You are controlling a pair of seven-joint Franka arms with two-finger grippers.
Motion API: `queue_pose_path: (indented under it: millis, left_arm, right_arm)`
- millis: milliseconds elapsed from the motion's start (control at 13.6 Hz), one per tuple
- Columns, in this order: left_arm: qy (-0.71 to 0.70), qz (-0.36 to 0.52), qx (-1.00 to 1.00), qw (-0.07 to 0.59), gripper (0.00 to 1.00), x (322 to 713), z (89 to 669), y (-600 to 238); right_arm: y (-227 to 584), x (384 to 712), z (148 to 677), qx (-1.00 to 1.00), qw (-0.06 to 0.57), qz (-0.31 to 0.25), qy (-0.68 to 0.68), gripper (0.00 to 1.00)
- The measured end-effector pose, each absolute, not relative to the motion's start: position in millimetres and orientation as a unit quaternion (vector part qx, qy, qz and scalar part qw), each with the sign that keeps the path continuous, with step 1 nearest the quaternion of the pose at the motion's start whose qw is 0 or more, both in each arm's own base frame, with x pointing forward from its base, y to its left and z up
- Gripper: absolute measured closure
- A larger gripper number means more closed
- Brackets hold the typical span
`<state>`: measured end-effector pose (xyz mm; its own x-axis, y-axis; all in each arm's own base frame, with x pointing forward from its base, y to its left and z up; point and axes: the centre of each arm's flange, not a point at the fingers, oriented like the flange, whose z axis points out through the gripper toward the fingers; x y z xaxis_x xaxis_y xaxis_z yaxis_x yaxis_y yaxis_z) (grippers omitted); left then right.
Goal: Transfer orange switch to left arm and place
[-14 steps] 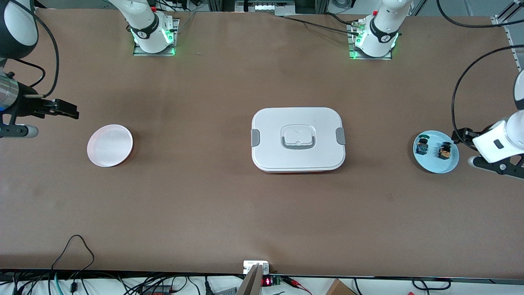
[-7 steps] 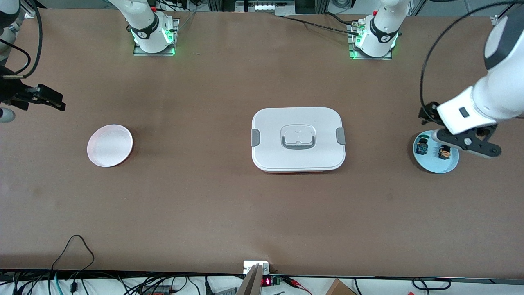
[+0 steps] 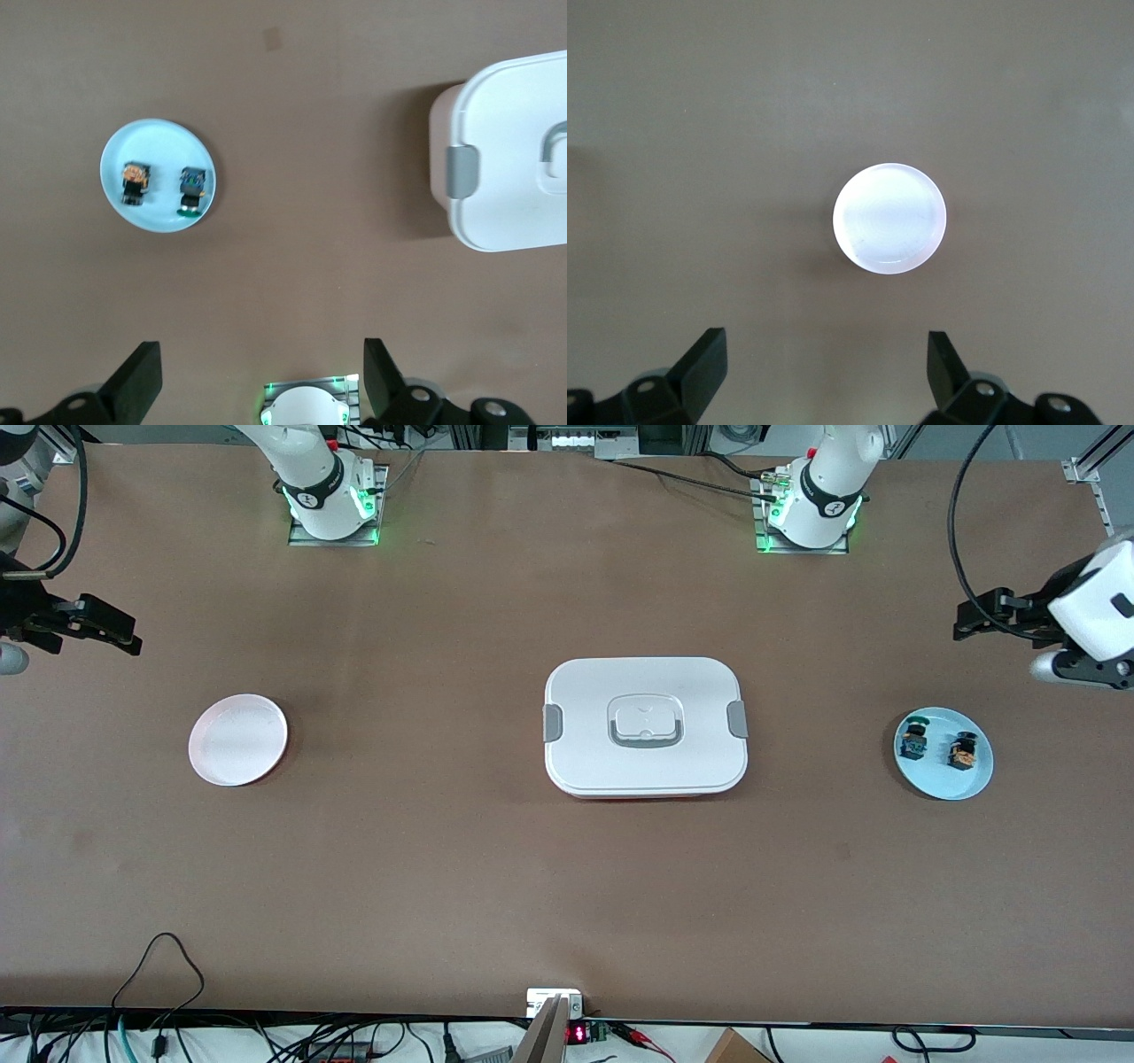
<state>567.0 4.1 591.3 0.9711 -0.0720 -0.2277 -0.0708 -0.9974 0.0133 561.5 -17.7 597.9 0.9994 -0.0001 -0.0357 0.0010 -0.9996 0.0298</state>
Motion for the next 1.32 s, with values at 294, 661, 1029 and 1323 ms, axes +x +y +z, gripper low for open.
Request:
queue_pose_path:
  millis: [294, 661, 1029, 1323]
  left_arm:
    - [-0.036, -0.101, 0.994, 0.0, 0.0, 566, 563, 1]
    - [-0.032, -0.092, 0.995, -0.002, 0.0, 550, 567, -1]
    - [-0.028, -0.086, 0.996, -0.003, 0.0, 550, 570, -2]
    - [-0.027, -0.086, 0.996, -0.003, 0.0, 550, 570, -1]
  right_arm:
    - [-17, 541, 593, 1.0, 0.015, -0.014, 0.001, 0.0]
    - [-17, 535, 608, 1.0, 0.015, 0.0, 0.0, 0.0]
    - [-17, 534, 607, 1.0, 0.015, -0.006, 0.0, 0.0]
    - [-17, 533, 608, 1.0, 0.015, -0.011, 0.0, 0.0]
